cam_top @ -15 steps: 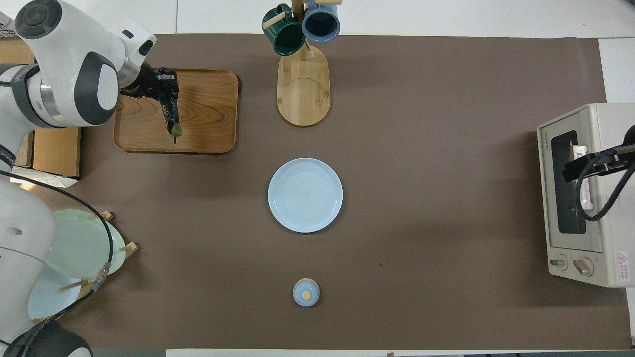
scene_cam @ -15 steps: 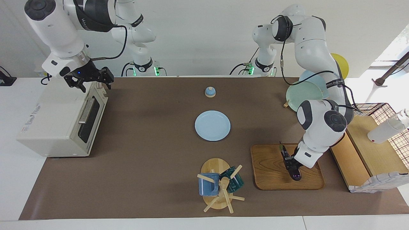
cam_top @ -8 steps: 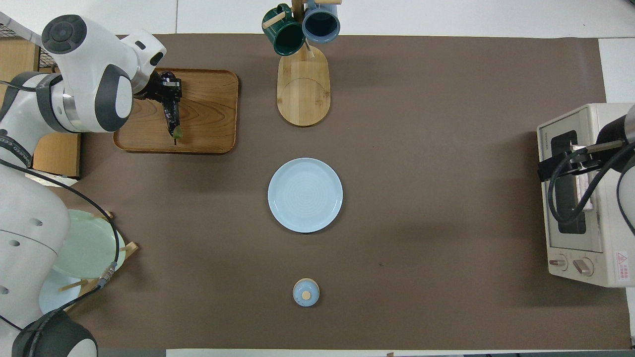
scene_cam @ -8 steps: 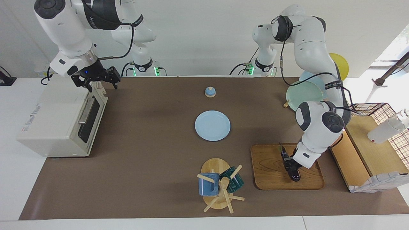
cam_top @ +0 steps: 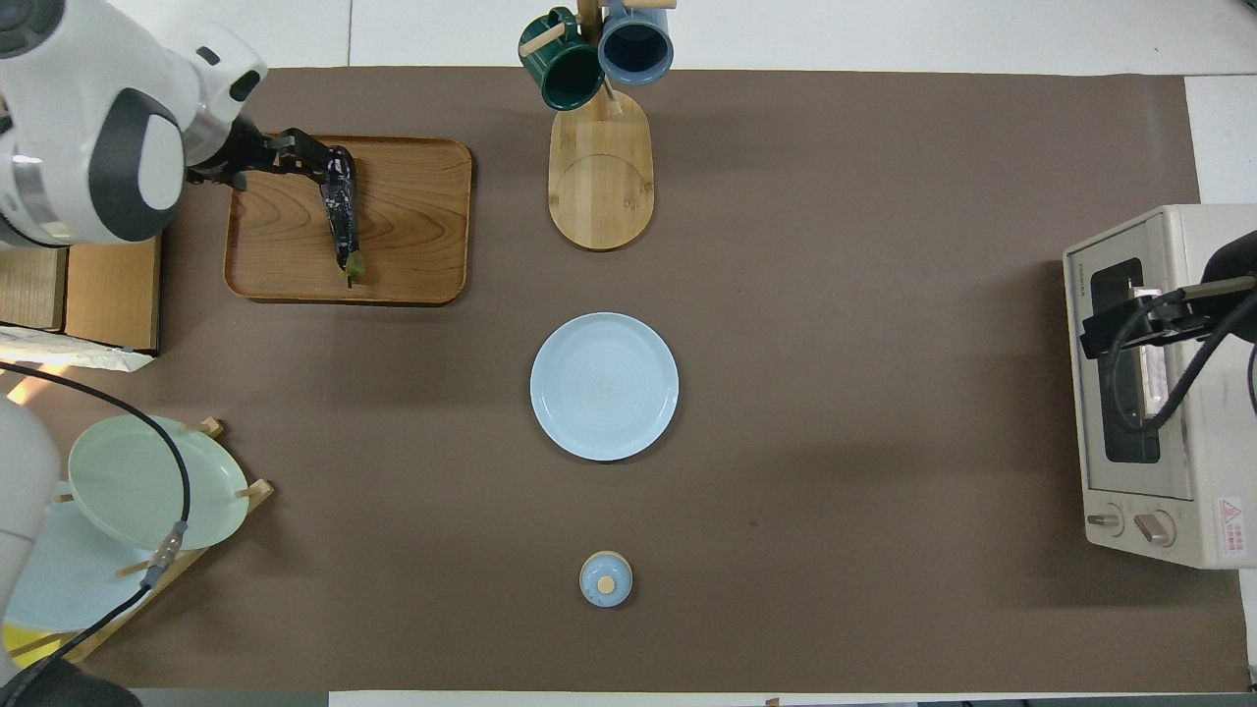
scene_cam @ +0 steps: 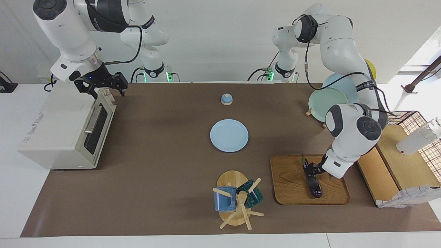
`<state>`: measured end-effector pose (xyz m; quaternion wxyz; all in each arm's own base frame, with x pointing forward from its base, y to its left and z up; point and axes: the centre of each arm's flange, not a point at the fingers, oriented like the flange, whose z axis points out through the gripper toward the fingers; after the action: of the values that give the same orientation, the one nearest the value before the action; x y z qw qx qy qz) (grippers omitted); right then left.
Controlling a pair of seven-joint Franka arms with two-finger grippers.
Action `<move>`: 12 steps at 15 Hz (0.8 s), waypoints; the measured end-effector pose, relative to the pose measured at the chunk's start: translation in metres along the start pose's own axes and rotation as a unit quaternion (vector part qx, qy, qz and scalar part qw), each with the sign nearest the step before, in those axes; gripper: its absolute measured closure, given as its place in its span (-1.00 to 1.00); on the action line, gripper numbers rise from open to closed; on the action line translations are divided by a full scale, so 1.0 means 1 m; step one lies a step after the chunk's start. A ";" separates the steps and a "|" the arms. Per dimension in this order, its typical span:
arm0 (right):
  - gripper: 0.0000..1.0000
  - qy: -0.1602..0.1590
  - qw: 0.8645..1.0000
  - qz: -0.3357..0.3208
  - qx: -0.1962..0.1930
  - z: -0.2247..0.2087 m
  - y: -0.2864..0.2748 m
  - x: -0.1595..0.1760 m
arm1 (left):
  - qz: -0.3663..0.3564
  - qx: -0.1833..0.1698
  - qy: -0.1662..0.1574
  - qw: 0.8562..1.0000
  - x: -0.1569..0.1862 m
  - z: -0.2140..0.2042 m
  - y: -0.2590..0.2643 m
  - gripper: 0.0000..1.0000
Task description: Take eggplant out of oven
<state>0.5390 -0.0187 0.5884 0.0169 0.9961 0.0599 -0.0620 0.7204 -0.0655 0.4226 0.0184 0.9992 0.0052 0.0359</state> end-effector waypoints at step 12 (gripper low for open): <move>-1.00 0.000 1.000 0.007 0.001 0.000 0.005 -0.001 | -0.022 0.010 -0.062 0.998 -0.129 -0.237 -0.035 -1.00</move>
<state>0.5386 -0.0242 0.5885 0.0166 0.9965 0.0529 -0.0621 0.5739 -0.0235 0.6481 0.0095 0.9992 0.0262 -0.0271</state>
